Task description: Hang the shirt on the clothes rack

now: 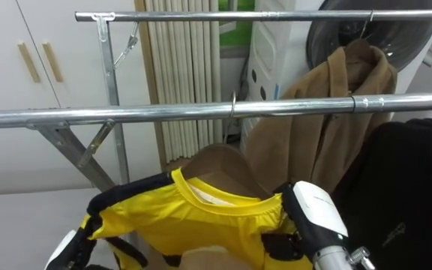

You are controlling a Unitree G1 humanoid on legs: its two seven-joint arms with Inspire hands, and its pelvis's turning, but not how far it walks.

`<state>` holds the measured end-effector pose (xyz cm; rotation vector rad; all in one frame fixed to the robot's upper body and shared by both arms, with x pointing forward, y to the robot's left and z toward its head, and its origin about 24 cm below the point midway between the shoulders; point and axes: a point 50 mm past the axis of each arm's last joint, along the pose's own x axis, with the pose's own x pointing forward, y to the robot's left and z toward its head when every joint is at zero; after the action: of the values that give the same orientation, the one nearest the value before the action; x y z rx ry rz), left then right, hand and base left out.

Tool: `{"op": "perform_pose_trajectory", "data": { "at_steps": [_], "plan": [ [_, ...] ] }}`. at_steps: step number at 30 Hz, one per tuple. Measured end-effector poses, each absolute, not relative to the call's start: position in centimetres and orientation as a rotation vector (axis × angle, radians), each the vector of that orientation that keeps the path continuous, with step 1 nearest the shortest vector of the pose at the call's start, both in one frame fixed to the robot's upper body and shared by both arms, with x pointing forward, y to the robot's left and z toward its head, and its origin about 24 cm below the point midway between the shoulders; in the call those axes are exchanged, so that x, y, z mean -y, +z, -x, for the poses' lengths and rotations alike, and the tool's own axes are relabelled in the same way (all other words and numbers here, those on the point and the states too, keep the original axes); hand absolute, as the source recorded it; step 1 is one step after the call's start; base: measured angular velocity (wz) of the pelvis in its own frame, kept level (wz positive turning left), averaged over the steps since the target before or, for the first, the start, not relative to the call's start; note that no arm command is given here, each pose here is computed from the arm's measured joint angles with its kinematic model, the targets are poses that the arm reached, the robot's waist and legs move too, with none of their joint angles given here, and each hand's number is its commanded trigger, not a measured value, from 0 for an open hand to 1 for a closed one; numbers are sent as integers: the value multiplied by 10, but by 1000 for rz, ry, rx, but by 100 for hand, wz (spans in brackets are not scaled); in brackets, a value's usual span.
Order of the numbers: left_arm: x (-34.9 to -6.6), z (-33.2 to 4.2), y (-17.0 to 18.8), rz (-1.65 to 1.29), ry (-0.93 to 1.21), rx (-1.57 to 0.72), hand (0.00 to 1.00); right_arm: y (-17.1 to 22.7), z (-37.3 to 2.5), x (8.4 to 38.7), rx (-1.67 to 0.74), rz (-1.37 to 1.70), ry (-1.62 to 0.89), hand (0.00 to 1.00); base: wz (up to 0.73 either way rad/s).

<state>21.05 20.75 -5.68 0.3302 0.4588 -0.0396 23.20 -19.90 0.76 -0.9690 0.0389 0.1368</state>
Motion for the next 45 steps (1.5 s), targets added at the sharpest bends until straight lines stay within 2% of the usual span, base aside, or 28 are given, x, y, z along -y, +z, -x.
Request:
{"op": "perform_pose_trajectory", "data": {
  "at_steps": [25,26,27,29,45],
  "plan": [
    [-206,-214,-50,-328,-36,-424,0,2,-229,202,-41,1007,102,100,0],
    [-206,-214,-50,-328,-36,-423,0,2,-229,202,-41,1006,102,66,0],
    [-206,-214,-50,-328,-36,-422,0,2,-229,202,-41,1006,102,51,0],
    [-206,-214,-50,-328,-36,-422,0,2,-229,202,-42,1006,102,0,0],
    [-206,-212,-51,-327,-33,-428,0,-4,-228,205,-65,995,71,0,0]
  ]
}}
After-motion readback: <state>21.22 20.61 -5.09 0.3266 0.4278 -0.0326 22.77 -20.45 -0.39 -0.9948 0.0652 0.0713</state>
